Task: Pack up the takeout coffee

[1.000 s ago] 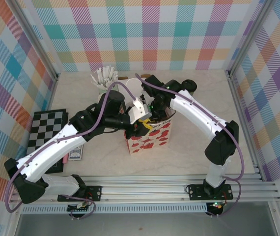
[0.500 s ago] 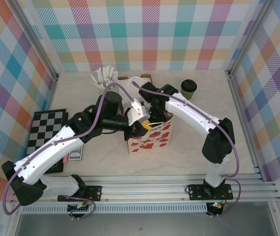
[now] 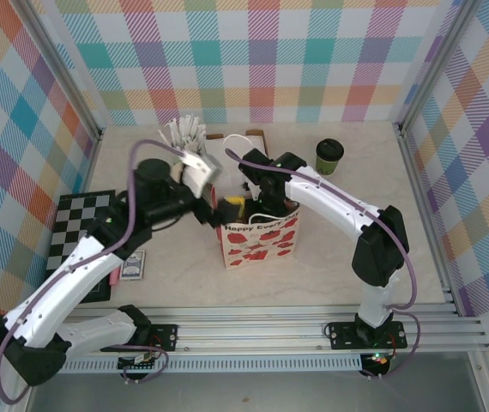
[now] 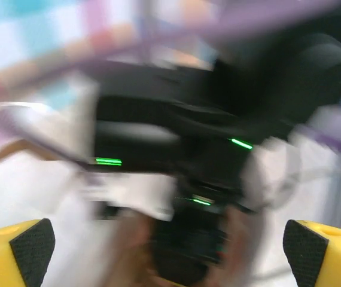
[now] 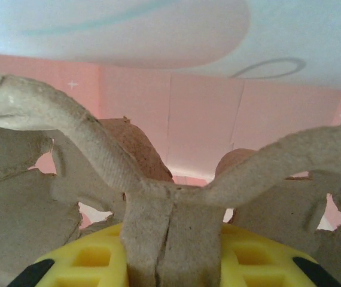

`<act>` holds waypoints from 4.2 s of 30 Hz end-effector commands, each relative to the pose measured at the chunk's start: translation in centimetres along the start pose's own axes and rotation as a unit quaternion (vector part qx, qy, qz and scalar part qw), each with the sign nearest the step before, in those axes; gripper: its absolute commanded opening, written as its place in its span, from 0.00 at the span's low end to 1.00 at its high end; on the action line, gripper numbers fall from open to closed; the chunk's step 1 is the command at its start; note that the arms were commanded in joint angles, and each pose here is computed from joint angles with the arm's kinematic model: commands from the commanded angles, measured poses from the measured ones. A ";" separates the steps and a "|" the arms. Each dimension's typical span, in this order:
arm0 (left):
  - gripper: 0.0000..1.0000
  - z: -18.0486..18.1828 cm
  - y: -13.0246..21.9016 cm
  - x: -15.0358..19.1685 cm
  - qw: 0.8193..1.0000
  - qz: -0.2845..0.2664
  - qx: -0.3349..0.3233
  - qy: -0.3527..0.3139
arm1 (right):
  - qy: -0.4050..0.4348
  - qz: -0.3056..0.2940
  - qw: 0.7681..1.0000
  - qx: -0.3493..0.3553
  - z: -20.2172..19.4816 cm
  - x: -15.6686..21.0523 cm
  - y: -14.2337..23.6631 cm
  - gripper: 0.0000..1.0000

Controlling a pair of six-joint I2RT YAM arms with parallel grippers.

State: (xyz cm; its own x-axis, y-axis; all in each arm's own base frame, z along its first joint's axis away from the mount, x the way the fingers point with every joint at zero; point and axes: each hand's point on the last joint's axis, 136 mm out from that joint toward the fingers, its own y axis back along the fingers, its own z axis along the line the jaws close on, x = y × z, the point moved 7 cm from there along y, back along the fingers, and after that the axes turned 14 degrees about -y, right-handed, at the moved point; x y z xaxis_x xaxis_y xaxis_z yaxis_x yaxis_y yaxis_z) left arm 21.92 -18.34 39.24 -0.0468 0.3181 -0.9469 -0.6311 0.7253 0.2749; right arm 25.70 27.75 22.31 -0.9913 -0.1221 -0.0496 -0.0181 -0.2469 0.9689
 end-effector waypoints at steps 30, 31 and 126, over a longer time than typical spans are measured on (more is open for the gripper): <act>0.47 13.0 -12.5 1.2 0.955 0.067 0.111 0.268 | 0.019 -0.032 0.999 -0.028 0.5 0.2 1.2 0.20; 0.49 12.8 -12.4 1.1 0.954 0.066 0.122 0.264 | 0.019 -0.033 0.999 -0.028 0.5 0.2 1.2 0.20; 0.58 -8.3 -4.5 -2.3 0.955 0.012 0.247 -0.166 | -0.006 0.004 1.000 0.011 0.2 0.0 -1.6 0.19</act>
State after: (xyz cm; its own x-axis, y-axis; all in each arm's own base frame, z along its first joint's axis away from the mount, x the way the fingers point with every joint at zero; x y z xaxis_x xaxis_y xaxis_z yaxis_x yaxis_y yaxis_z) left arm 19.43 -26.02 38.41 0.1784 0.4971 -0.8491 -0.2815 0.8527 0.4401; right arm 26.32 27.69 19.91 -0.9939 -0.1051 -0.0344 -0.0118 -0.2089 0.9779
